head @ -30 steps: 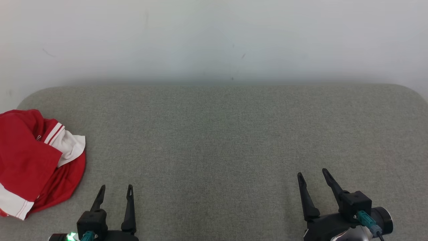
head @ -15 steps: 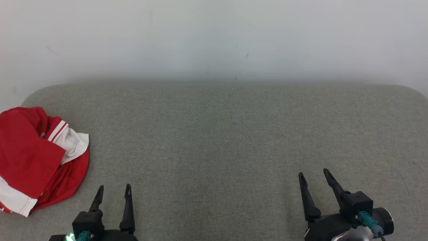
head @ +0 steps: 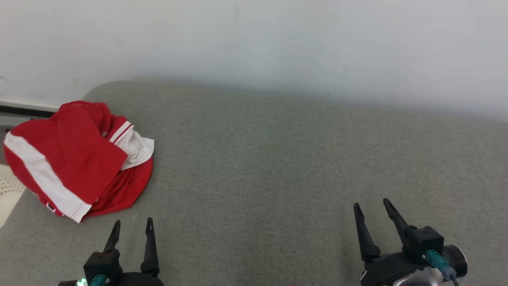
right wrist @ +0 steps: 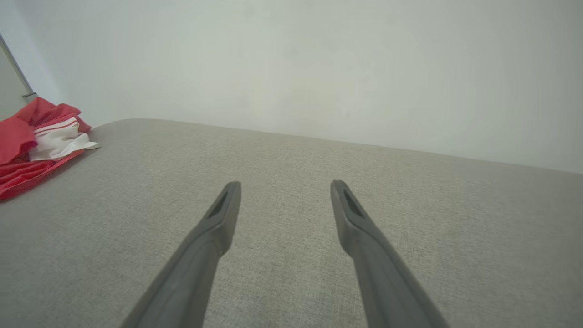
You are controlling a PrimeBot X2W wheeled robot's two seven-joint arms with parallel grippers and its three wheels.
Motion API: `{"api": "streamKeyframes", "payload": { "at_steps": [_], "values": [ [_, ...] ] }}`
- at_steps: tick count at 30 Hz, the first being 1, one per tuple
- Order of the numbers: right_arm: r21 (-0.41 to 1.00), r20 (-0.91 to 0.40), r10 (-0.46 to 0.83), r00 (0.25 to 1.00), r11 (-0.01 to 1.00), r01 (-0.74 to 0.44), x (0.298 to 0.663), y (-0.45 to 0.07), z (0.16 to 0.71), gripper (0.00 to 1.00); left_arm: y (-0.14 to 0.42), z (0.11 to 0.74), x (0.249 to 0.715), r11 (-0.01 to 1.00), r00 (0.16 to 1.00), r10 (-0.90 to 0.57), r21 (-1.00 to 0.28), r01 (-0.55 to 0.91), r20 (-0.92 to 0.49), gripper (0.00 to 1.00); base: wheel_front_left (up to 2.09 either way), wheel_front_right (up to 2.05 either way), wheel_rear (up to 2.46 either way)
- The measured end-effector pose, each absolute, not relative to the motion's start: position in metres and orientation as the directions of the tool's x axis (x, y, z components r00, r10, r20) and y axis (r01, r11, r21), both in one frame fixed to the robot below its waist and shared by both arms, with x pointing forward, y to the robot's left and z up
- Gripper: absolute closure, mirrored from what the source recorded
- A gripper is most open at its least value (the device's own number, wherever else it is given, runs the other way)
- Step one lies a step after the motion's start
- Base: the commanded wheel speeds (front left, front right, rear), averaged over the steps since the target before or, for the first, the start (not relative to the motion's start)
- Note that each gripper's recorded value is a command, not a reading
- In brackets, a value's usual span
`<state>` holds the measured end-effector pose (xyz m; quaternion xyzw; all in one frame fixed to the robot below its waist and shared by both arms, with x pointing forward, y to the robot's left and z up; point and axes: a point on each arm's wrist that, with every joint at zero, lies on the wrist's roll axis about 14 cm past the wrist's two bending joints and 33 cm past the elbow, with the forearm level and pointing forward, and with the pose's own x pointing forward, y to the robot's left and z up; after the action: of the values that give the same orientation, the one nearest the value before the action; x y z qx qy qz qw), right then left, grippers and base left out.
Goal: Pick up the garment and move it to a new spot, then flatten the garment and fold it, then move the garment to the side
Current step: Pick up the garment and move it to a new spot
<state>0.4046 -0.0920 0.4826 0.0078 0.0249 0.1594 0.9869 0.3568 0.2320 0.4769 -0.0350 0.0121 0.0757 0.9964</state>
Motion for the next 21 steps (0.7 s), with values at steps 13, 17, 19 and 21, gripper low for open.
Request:
{"api": "streamKeyframes", "payload": {
  "at_steps": [13,17,19,21],
  "values": [
    [0.045,-0.050,0.567,0.822,0.824,-0.565,0.409,0.011,0.480,0.00,0.309,0.467,0.280,0.911,0.912,0.405,-0.055,-0.409,-0.063,0.00,0.00,0.00,0.00],
    [0.051,-0.053,0.623,0.780,0.782,-0.621,0.406,0.036,0.479,0.00,0.324,0.465,0.258,0.883,0.883,0.463,-0.053,-0.467,-0.071,0.00,0.00,0.00,0.00],
    [0.051,-0.054,0.650,0.758,0.760,-0.648,0.403,0.048,0.479,0.00,0.331,0.461,0.245,0.863,0.864,0.497,-0.057,-0.502,-0.083,0.00,0.00,0.00,0.00],
    [0.053,-0.056,0.672,0.739,0.741,-0.669,0.400,0.058,0.478,0.00,0.337,0.462,0.237,0.849,0.850,0.521,-0.054,-0.525,-0.080,0.00,0.00,0.00,0.00]
  ]
}}
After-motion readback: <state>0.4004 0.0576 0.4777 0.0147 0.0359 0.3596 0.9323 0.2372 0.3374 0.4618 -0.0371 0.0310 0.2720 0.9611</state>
